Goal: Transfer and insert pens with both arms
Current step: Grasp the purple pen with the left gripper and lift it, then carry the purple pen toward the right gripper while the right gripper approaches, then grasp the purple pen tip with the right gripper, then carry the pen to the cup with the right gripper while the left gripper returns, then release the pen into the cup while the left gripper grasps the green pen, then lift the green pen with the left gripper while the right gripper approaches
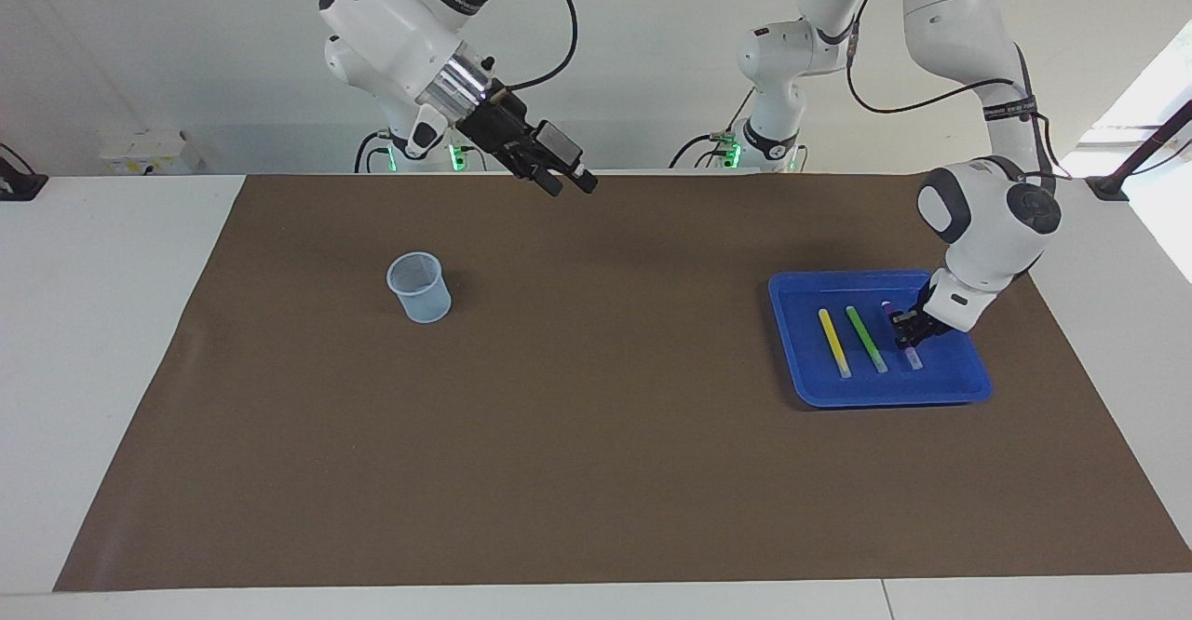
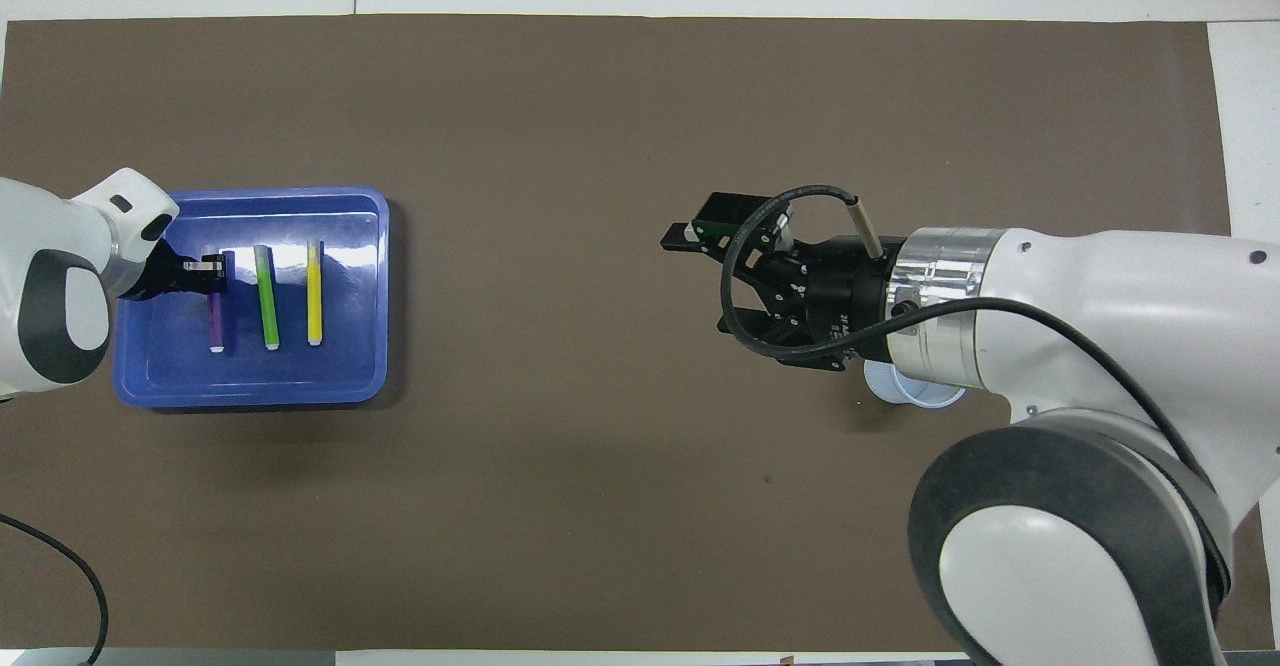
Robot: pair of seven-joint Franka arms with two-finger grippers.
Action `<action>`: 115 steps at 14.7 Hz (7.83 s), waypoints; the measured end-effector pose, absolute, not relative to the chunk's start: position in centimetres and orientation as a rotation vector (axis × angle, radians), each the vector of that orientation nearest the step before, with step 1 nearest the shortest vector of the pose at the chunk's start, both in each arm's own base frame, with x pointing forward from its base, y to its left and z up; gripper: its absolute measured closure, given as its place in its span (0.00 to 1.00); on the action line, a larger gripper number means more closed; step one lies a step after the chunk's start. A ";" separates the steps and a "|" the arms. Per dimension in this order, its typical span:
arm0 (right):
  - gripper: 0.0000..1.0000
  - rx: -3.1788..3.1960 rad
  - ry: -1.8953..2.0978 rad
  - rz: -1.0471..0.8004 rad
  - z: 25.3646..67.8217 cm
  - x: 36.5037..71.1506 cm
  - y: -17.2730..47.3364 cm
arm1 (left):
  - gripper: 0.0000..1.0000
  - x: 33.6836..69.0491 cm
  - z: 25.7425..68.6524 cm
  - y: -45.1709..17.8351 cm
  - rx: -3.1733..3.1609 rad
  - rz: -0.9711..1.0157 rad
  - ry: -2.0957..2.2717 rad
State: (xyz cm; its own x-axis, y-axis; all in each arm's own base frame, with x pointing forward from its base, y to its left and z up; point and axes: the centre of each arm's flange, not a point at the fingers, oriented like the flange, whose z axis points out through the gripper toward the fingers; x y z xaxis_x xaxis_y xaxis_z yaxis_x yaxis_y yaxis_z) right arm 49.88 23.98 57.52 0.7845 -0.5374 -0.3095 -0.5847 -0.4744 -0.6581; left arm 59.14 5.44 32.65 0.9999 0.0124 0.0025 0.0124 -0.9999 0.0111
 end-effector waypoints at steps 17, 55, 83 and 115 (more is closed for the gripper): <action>0.00 -2.179 0.782 0.031 57.1 48.6 27.4 | 0.83 55.2 54.2 -18.9 2.602 -0.558 1.194; 0.81 -2.269 0.677 -0.053 55.3 47.5 32.4 | 0.83 51.9 53.5 -27.3 2.070 -0.863 1.620; 0.81 -3.149 -0.166 0.031 46.3 47.6 7.8 | 0.00 55.5 46.0 -5.9 2.792 -0.264 0.726; 0.00 -2.380 0.695 0.035 48.0 49.5 19.8 | 0.83 58.5 30.2 1.0 3.129 0.015 -0.066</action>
